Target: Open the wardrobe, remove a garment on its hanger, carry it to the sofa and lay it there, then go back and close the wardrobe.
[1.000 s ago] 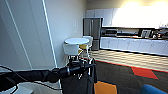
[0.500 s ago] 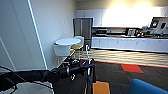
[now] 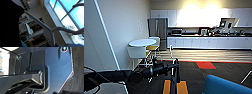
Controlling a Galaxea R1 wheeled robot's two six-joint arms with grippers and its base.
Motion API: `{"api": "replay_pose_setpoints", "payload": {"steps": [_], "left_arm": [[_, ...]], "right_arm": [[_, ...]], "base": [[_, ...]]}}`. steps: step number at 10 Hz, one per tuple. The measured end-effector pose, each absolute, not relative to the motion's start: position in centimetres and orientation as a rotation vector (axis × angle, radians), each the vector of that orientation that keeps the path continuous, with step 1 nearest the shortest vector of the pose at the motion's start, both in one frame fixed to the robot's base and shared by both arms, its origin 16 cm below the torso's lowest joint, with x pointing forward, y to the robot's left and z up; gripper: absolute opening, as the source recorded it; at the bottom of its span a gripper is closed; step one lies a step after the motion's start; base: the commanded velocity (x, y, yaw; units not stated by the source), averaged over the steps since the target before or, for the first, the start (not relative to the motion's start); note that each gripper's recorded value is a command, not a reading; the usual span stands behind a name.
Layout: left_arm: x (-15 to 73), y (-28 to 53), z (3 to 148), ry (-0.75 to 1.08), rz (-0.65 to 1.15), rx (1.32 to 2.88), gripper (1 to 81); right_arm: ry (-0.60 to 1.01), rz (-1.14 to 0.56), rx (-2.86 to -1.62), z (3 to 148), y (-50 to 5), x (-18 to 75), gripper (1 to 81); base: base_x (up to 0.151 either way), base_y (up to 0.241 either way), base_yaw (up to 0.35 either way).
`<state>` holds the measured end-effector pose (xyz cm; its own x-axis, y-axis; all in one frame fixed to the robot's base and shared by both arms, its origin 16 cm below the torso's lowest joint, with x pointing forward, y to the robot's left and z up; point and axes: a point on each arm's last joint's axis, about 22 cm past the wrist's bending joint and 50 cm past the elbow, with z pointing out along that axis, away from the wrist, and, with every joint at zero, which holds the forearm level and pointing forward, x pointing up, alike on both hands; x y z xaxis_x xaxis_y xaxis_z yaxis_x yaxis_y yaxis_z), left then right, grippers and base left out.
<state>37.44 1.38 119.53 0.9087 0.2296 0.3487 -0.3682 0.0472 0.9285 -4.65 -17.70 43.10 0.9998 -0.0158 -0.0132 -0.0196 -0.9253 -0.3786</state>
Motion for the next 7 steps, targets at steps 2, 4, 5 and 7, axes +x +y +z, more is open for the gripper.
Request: {"api": "replay_pose_setpoints", "payload": {"steps": [2,4,5,7], "left_arm": [[37.46,1.71,119.55,-0.118,0.466,1.456,1.0],[37.38,1.71,119.55,-0.119,0.466,1.456,1.0],[37.34,1.73,119.56,-0.119,0.466,1.456,1.0],[37.34,1.78,119.56,-0.119,0.466,1.456,1.0]], "right_arm": [[0.025,0.014,-2.748,43.14,-17.26,-4.67,81.1],[0.024,0.013,-2.750,43.11,-17.41,-4.64,81.1],[0.020,0.014,-2.750,43.11,-17.39,-4.69,81.1],[0.019,0.013,-2.749,43.12,-17.32,-4.65,81.1]], "base": [[0.000,0.000,-0.261],[0.000,0.000,-0.264],[0.000,0.000,-0.266],[0.000,0.000,-0.266]]}}
